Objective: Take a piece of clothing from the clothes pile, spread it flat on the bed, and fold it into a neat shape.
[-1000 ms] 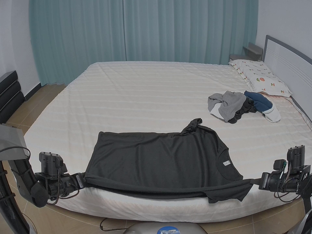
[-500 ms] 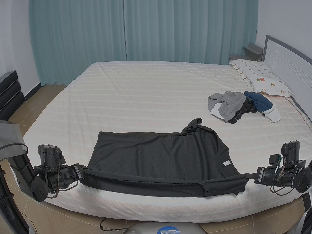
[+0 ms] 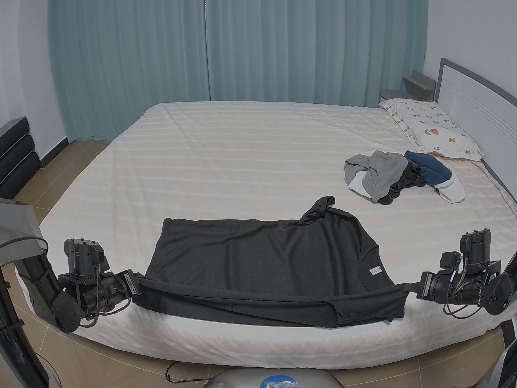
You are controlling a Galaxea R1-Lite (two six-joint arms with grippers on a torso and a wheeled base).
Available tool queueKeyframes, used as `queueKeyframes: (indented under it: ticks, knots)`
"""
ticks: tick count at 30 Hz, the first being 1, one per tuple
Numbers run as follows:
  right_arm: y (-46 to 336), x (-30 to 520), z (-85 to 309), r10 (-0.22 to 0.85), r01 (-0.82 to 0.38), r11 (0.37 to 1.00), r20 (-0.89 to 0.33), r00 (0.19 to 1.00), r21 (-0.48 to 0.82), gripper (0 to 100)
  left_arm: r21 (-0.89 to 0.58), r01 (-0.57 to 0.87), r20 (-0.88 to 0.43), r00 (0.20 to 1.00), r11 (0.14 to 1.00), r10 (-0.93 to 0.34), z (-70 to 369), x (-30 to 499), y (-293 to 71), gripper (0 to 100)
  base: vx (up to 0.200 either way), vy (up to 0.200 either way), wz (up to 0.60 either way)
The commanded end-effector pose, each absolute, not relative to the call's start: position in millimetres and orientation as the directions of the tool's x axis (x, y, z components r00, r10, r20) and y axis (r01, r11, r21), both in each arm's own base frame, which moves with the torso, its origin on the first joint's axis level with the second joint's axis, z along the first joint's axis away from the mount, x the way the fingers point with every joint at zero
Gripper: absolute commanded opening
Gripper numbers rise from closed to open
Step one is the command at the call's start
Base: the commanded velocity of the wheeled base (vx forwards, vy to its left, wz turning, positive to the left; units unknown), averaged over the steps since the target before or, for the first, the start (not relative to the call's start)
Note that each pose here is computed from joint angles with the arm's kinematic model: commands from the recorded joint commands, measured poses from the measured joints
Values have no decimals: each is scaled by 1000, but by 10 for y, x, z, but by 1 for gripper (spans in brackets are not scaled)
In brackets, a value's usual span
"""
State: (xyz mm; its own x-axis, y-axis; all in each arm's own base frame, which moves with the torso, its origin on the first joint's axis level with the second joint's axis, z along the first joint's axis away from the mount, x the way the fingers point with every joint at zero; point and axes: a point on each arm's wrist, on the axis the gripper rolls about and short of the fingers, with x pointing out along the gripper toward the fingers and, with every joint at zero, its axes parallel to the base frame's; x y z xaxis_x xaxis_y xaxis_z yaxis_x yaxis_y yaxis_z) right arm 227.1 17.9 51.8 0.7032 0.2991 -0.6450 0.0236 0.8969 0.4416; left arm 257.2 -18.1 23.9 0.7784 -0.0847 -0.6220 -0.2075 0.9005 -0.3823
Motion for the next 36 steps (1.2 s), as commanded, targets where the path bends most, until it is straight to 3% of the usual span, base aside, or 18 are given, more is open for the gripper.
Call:
queueKeyframes:
  ticks: [1,24,36]
  knots:
    - [141,2344,562,287,28,896,-625,726,444,0,-385,-210,-627,774,899,-88,202,2610,-184,0,0,0,0]
    - [120,2465,443,280,52,895,-648,708,443,0,-412,-226,-617,782,883,-88,88,2870,-206,0,0,0,0]
    - [226,2846,39,293,44,874,-595,749,485,0,-437,-255,-615,784,863,-80,-113,3173,-234,0,0,0,0]
